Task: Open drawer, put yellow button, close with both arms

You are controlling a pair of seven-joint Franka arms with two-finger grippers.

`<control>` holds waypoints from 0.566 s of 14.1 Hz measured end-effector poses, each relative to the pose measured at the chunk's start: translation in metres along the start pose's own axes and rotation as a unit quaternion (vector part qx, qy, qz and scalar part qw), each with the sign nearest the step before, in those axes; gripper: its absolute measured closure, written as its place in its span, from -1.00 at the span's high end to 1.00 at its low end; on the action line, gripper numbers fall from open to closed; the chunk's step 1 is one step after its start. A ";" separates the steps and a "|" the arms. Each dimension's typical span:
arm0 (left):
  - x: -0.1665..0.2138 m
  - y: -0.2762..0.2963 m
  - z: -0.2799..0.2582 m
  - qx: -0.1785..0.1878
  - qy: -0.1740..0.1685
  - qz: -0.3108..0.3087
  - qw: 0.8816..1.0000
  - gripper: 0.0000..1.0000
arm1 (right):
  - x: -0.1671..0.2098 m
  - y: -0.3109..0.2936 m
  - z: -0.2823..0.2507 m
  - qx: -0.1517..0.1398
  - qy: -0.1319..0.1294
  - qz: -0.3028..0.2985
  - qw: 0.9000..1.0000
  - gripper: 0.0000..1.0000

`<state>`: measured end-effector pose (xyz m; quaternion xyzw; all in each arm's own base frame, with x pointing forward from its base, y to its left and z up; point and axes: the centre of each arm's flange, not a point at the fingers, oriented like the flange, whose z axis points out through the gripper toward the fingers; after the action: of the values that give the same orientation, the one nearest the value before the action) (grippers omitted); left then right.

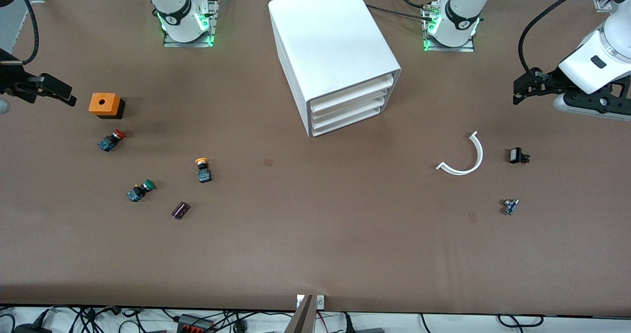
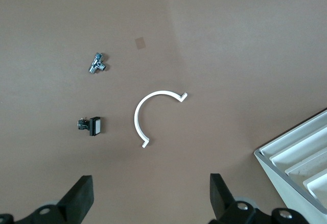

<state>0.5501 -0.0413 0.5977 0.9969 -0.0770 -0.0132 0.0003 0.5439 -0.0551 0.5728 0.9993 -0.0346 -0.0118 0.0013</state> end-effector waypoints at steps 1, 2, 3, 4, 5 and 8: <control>0.000 0.000 0.000 0.000 0.000 0.000 1.000 1.00 | 0.000 0.000 0.000 0.000 0.000 0.000 1.000 1.00; 0.000 0.000 0.000 0.000 0.000 0.000 1.000 1.00 | 0.000 0.000 0.000 0.000 0.000 0.000 1.000 1.00; 0.000 0.000 0.000 0.000 0.000 0.000 1.000 1.00 | 0.000 0.000 0.000 0.000 0.000 0.000 1.000 1.00; 0.000 0.000 0.000 0.000 0.000 0.000 1.000 1.00 | 0.001 -0.001 0.002 0.000 -0.001 -0.001 1.000 1.00; 0.000 0.000 0.000 0.000 0.000 0.000 1.000 1.00 | 0.002 -0.003 0.004 0.000 -0.003 -0.003 1.000 1.00; 0.000 0.000 0.000 0.000 0.000 0.000 1.000 1.00 | 0.007 -0.017 0.017 -0.001 -0.015 -0.015 1.000 1.00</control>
<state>0.5501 -0.0413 0.5978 0.9970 -0.0766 -0.0132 0.0003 0.5521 -0.0383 0.5558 0.9994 -0.0193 -0.0273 0.0013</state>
